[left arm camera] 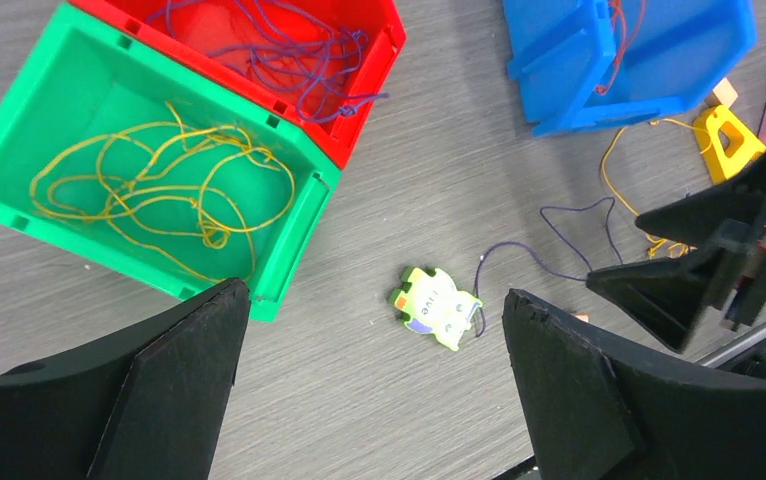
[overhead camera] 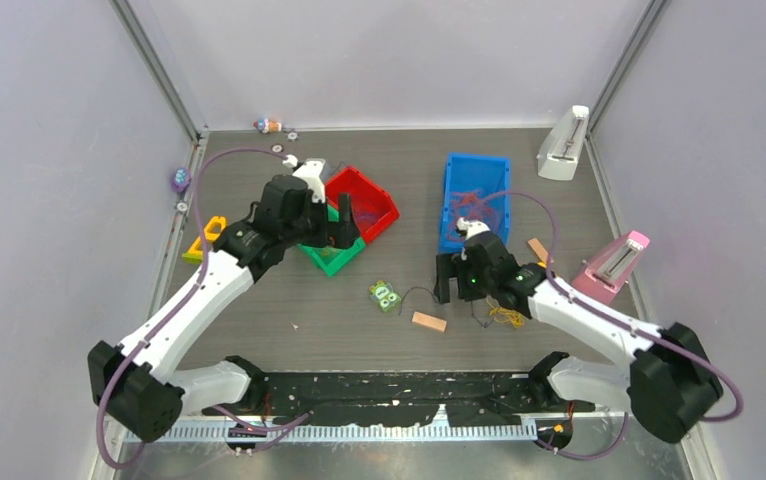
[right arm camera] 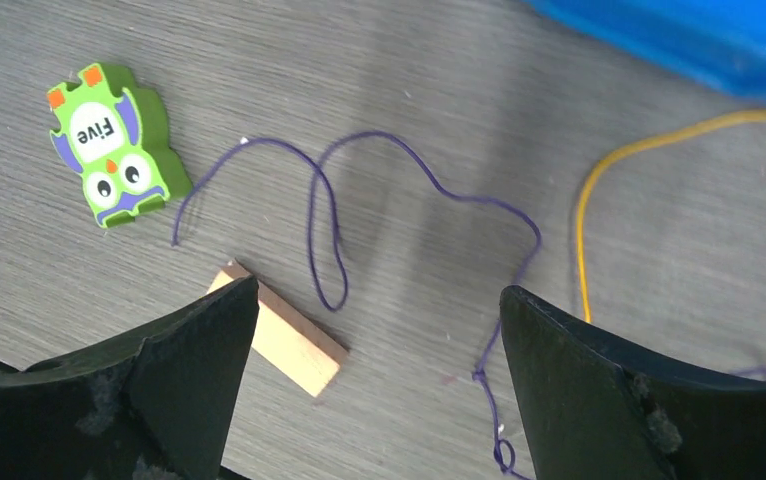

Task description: Untangle the cables

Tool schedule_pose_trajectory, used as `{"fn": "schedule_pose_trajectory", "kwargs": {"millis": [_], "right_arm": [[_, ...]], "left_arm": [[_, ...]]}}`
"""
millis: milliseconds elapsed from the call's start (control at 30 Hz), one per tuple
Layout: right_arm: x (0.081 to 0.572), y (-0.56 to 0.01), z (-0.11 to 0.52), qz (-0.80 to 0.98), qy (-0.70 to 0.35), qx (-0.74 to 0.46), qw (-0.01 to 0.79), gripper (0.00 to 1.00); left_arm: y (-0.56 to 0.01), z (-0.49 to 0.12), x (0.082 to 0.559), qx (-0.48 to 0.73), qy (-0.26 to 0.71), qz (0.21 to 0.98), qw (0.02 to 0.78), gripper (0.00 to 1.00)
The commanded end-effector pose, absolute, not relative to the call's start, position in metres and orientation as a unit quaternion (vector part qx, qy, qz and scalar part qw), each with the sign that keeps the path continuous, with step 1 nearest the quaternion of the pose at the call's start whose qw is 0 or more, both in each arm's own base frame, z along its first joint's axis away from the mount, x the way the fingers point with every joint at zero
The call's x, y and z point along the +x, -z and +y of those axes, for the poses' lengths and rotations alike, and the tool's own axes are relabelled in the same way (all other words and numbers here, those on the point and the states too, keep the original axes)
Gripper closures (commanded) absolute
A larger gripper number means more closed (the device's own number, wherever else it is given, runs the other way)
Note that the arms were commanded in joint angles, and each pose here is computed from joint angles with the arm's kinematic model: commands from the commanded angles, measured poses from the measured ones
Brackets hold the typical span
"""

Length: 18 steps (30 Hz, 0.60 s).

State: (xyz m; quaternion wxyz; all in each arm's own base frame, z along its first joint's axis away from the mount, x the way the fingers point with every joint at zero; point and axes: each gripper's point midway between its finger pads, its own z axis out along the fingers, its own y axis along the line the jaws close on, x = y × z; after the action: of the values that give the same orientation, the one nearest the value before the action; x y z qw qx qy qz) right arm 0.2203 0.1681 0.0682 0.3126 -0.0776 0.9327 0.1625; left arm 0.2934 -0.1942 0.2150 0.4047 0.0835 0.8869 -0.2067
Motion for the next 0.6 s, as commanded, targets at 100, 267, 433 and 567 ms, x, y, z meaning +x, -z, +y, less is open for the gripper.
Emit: {"fn": "schedule_pose_trajectory", "kwargs": {"millis": [100,267,433,567], "right_arm": [[0.254,-0.072,0.180,0.933,-0.071,-0.154,0.317,0.05],[0.262,-0.056,0.168,0.943,-0.014,-0.153,0.297,0.05],[0.261,-0.036,0.162,0.954,-0.026,-0.150,0.260,0.05],[0.258,-0.025,0.166,0.959,-0.052,-0.144,0.237,0.04]], "left_arm": [[-0.252,-0.186,0.292,0.104,0.209,0.852,0.469,0.00],[-0.254,-0.182,0.288,0.114,0.203,0.853,0.468,0.00],[-0.252,-0.180,0.283,0.118,0.203,0.852,0.467,0.00],[-0.250,-0.182,0.282,0.119,0.209,0.853,0.464,0.00]]}}
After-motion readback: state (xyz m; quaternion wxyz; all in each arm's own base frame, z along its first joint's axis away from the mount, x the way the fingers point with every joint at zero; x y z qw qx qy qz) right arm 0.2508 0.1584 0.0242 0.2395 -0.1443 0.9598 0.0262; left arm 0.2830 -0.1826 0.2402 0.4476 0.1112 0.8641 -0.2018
